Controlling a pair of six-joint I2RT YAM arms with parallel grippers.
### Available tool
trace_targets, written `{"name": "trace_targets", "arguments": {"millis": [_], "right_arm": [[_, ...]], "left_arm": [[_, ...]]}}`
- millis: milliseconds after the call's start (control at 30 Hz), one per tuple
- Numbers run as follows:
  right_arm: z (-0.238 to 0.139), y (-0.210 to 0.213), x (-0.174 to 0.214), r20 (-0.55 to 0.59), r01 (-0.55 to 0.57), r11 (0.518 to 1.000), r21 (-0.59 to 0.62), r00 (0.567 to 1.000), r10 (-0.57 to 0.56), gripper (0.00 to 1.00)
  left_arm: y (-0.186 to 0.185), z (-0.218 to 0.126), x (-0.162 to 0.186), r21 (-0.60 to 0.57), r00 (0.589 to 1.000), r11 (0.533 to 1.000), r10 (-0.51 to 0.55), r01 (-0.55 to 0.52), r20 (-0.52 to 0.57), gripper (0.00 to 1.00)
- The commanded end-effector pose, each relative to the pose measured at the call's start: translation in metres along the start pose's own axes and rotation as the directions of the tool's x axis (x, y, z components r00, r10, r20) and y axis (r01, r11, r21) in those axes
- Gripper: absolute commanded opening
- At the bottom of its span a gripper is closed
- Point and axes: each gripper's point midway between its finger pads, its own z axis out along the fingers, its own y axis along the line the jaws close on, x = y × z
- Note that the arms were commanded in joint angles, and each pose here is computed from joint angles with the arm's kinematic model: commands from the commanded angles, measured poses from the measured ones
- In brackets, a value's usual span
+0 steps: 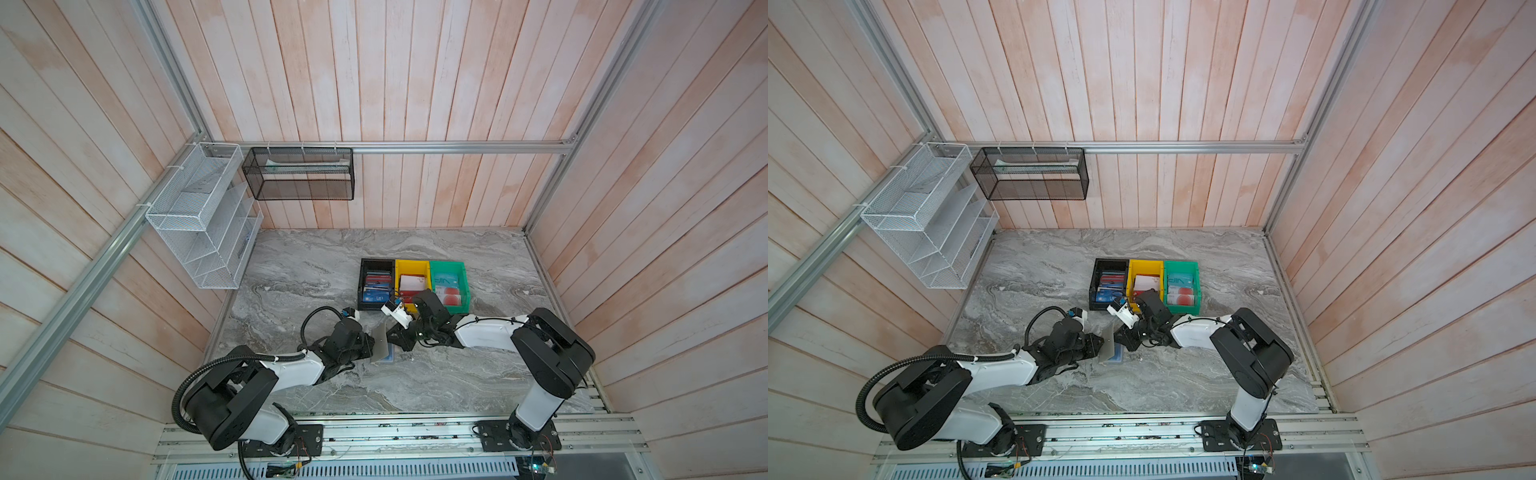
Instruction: Take the credit cards out of the card holder
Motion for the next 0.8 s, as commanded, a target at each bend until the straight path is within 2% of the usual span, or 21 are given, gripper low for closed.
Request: {"name": "trace_targets", "arguments": {"millis": [0,267,367,633,767], "right_arm": [[0.010,0.008,0.004,-0.052,0.012,1.000,-0.026,0.999,-0.013,0.12],[0.022,0.011,0.001,-0.075,0.018,0.999,-0.035,0.997,-0.020,0.12],[0.026,0.009,0.000,-0.084,0.013,0.999,-0.036,0.996,-0.016,0.12],[0.039,0.011,-0.012,-0.112,0.007,0.999,-0.050,0.994,-0.013,0.12],[0.042,0.016,-0.017,-0.127,0.017,0.998,-0.055,0.992,-0.024,0.12]], "left_arm": [[0.013,-0.005,0.008,-0.063,1.000,0.998,0.005,-0.007,-0.026,0.22],[0.034,-0.041,-0.004,-0.238,0.999,0.970,0.044,-0.045,-0.010,0.23],[0.035,-0.060,-0.012,-0.266,0.999,0.964,0.039,-0.032,0.020,0.23],[0.000,-0.095,-0.032,-0.085,0.993,0.996,-0.008,0.018,0.114,0.24],[-0.001,-0.104,-0.038,-0.048,0.991,0.998,-0.037,0.043,0.126,0.25]]}}
